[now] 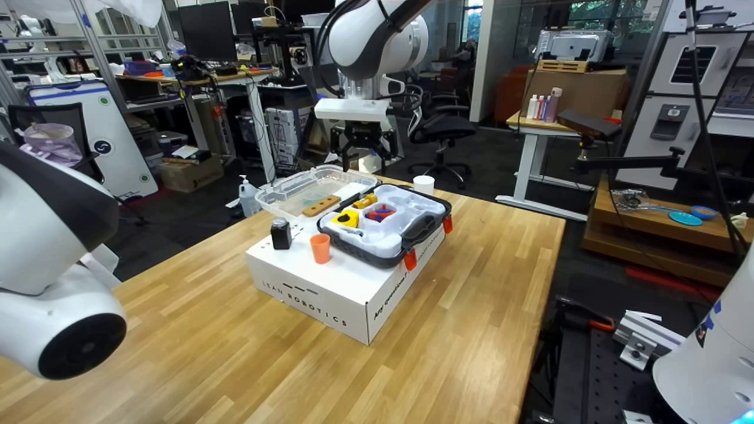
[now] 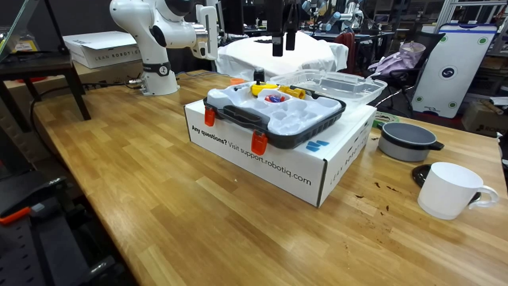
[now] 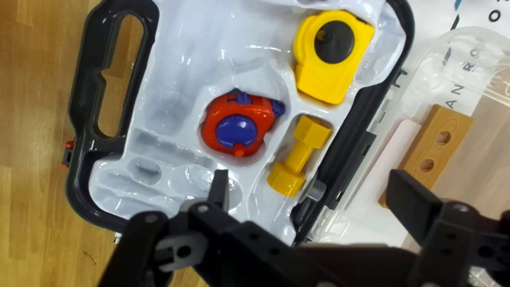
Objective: Take the right yellow object out of case and put it on the box
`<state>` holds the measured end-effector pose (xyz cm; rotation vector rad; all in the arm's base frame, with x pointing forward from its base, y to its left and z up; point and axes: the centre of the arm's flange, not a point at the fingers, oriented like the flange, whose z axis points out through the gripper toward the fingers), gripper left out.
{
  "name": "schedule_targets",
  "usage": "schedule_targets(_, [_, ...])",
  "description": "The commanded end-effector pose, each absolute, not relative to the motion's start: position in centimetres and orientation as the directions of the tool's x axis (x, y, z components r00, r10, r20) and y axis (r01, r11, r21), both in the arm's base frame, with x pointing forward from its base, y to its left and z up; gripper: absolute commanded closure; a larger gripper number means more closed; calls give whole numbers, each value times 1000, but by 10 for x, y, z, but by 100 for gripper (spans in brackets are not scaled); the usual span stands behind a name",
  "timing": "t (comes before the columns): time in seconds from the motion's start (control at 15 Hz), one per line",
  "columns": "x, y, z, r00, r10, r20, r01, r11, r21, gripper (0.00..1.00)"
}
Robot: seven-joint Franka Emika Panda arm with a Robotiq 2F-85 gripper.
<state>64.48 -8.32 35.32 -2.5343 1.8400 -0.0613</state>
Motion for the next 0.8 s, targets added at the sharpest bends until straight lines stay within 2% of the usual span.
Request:
schedule_targets(0.0, [647,-92,348,257,-966,19,-966,-258,-28,0])
schedule_targets(0.67, [654,-96,321,211,-977,3,-977,-211,3,0])
schedule_targets(0.73, [657,-97,319,208,-978,2,-978,-208,4,5])
